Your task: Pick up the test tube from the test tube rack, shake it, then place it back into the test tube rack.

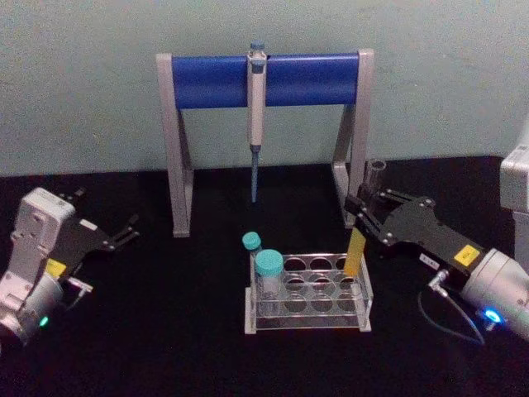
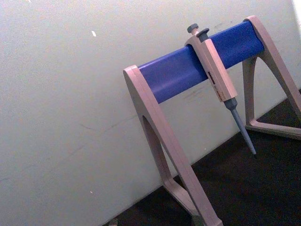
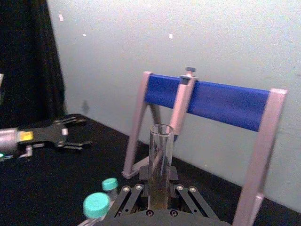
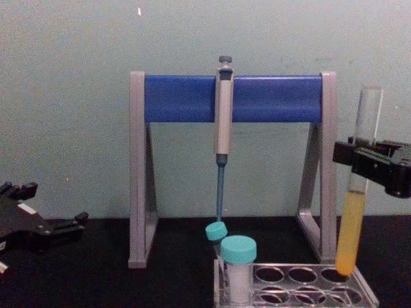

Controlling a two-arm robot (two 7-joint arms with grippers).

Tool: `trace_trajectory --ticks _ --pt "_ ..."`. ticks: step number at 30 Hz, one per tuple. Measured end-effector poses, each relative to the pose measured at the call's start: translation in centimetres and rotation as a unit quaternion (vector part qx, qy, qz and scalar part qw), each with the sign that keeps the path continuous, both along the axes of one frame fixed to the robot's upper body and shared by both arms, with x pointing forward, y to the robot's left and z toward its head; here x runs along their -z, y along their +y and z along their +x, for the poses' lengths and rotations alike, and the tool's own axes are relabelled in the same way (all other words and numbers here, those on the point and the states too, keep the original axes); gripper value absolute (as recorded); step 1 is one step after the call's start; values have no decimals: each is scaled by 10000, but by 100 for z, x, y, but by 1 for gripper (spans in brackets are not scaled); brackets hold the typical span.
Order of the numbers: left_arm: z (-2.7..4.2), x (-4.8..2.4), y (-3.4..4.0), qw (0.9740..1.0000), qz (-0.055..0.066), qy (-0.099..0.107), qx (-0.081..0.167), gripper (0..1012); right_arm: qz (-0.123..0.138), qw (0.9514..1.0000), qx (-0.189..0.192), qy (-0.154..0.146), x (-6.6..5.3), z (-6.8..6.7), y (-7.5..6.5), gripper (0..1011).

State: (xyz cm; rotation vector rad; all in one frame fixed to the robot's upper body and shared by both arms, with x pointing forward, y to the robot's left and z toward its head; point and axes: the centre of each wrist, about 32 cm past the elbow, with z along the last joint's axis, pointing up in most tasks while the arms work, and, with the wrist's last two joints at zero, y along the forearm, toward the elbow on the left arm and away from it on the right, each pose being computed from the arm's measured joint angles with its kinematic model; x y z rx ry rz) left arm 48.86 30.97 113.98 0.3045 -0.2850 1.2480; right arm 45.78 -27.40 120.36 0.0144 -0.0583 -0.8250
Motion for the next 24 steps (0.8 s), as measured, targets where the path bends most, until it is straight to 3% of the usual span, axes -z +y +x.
trace_trajectory --ticks 5,11,24 --pt "0 0 0 10000 0 0 1 1010 13 9996 -274 71 -8 -43 34 232" --pt "0 0 0 10000 0 0 0 1010 33 9988 -463 150 -1 7 129 232" --pt "0 0 0 10000 0 0 0 1010 188 9990 -398 73 53 337 333 232"
